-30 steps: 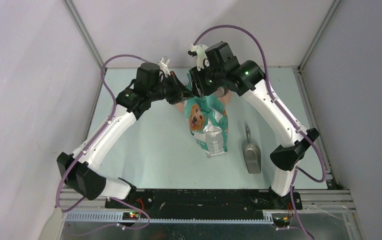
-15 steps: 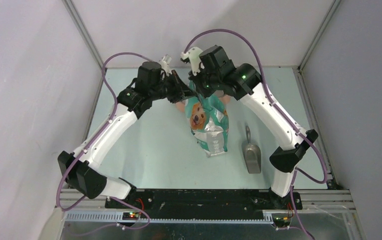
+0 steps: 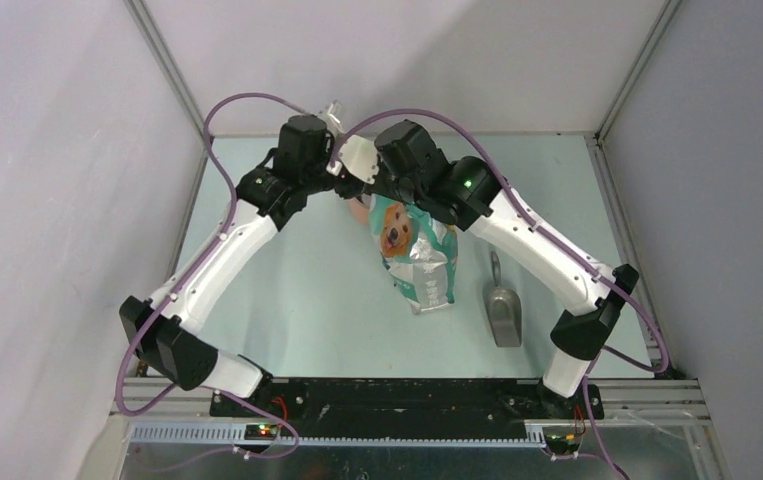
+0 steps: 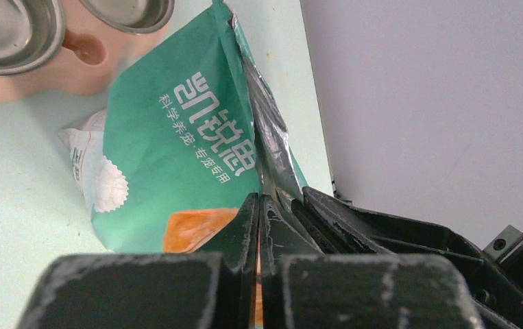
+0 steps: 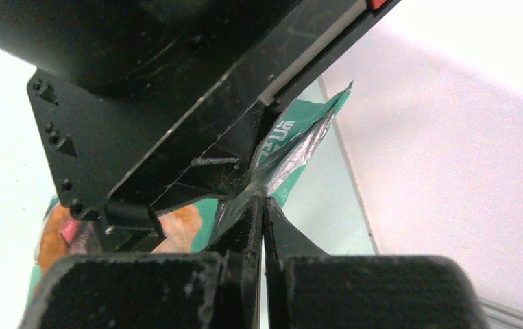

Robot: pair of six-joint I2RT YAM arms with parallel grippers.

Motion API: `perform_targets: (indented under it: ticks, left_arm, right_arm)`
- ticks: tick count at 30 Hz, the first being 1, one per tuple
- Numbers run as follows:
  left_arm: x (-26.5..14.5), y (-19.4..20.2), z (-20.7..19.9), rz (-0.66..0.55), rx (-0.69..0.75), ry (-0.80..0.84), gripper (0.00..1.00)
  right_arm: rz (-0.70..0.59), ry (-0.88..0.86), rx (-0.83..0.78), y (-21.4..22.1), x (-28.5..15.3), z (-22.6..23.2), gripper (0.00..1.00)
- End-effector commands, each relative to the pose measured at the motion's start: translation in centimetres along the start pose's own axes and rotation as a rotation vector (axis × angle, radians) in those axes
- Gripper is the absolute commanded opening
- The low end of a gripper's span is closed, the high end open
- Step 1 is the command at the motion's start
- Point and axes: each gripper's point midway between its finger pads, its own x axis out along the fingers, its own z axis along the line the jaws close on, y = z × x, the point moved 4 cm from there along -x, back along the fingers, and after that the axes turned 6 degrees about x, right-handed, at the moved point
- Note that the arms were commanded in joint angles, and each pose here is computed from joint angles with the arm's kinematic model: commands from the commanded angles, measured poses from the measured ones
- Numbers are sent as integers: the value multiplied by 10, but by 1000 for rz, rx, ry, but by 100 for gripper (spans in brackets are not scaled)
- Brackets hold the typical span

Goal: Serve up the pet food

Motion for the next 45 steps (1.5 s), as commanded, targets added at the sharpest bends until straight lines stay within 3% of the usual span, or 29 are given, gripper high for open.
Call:
perform_targets:
  ticks: [1, 11, 15, 16, 17, 19, 21, 24, 29, 33, 36, 45]
  left_arm:
    - [5, -1, 37, 1, 12, -145, 0]
    - [6, 7, 49, 31, -37, -145, 0]
    - [0, -2, 37, -12, -38, -75, 0]
    - [-2, -4, 34, -24, -43, -58, 5]
    - [-7, -11, 28, -56, -32, -25, 25]
    - [-16, -21, 21, -105, 11, 12, 53]
    - [-25, -29, 17, -140, 50, 32, 69]
    - [-39, -34, 6, -184, 209, 99, 77]
    - [-61, -23, -3, -193, 437, 193, 79]
    - [-78, -12, -10, -174, 521, 244, 79]
    - [-84, -5, -11, -158, 547, 272, 79]
    - [-87, 2, -11, -143, 549, 285, 78]
  right_arm:
    - [-94, 237, -27, -20, -34, -54, 0]
    - [-90, 319, -5, -16, -39, -83, 0]
    - [-124, 302, 123, -19, -42, -85, 0]
    - [-113, 298, 154, -17, -44, -89, 0]
    - [-172, 286, 242, -28, -56, -95, 0]
    - [-129, 192, 366, -18, -53, -95, 35]
    - [-167, 69, 486, -24, -60, -87, 54]
    - [-196, -81, 663, -23, -65, -78, 63]
    - [-115, -300, 745, -11, -57, -43, 50]
    - [-91, -371, 802, -8, -53, -36, 52]
    - [-73, -395, 830, -7, -47, -32, 51]
    - [-4, -393, 831, 2, -31, -21, 36]
